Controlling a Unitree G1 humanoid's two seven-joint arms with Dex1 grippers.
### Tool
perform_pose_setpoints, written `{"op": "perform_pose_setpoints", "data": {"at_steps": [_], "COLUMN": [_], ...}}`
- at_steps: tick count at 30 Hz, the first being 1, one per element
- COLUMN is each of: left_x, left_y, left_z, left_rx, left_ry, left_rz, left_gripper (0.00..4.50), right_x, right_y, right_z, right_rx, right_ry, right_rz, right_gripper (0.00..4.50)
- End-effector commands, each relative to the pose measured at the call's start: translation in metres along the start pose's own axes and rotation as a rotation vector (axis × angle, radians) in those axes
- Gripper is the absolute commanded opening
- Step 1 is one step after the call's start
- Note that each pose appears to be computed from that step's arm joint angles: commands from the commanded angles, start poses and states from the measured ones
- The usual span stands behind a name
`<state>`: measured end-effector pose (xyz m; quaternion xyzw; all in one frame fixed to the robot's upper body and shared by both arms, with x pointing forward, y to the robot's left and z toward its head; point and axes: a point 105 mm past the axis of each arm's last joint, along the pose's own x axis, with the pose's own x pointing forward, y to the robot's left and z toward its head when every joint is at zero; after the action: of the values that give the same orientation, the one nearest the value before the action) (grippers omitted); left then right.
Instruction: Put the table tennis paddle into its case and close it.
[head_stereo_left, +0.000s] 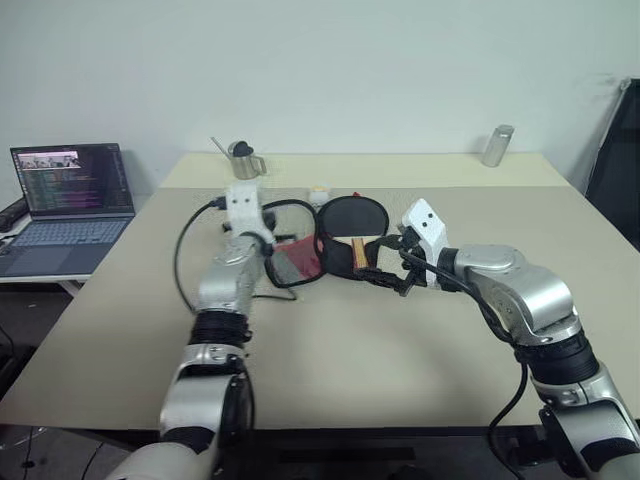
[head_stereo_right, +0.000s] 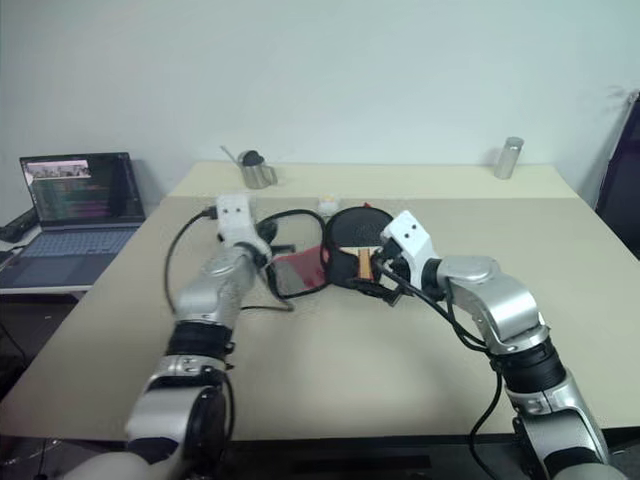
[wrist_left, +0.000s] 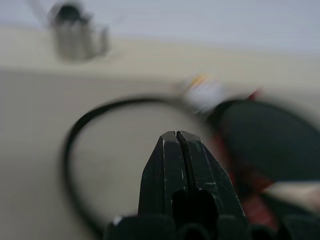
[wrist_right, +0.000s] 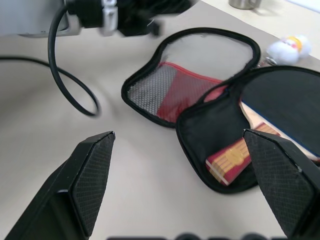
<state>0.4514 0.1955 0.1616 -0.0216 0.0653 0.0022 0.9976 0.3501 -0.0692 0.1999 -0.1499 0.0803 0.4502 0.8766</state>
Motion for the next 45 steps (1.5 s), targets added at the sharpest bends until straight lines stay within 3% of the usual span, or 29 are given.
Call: {"op": "perform_pose_setpoints", "data": {"at_steps": [1, 5, 16, 24, 32, 38, 45], "left_x": [-0.005, -0.009, -0.01, -0.004, -0.002, -0.005, -0.007], "left_y": [0.008, 0.014, -0.019, -0.033, -0.043, -0.054, -0.072], "left_z": [-0.013, -0.034, -0.056, -0.038, 0.013, 0.03, 0.031], "left_rx": [0.016, 0.044, 0.027, -0.04, -0.193, -0.225, -0.217], "left_ry": [0.069, 0.18, 0.308, 0.192, -0.096, -0.177, -0.189], "left_rz": [0.003, 0.015, -0.1, -0.116, -0.139, -0.186, -0.24], "left_gripper": [0.04, 0.04, 0.04, 0.04, 0.04, 0.04, 0.04], "right_x": [-0.006, -0.004, -0.002, -0.002, -0.003, -0.003, -0.004], "right_y": [0.0, 0.002, 0.002, 0.003, 0.002, 0.001, 0.0], "right_z": [0.013, 0.012, 0.013, 0.017, 0.017, 0.018, 0.018], "right_rx": [-0.023, -0.021, -0.025, -0.013, -0.016, -0.018, -0.018], "right_ry": [-0.049, -0.046, -0.045, -0.061, -0.059, -0.058, -0.058], "right_rz": [-0.003, 0.006, 0.013, 0.016, 0.01, 0.004, -0.004], "right_gripper": [4.5, 4.5, 4.5, 4.5, 4.5, 4.5, 4.5]}}
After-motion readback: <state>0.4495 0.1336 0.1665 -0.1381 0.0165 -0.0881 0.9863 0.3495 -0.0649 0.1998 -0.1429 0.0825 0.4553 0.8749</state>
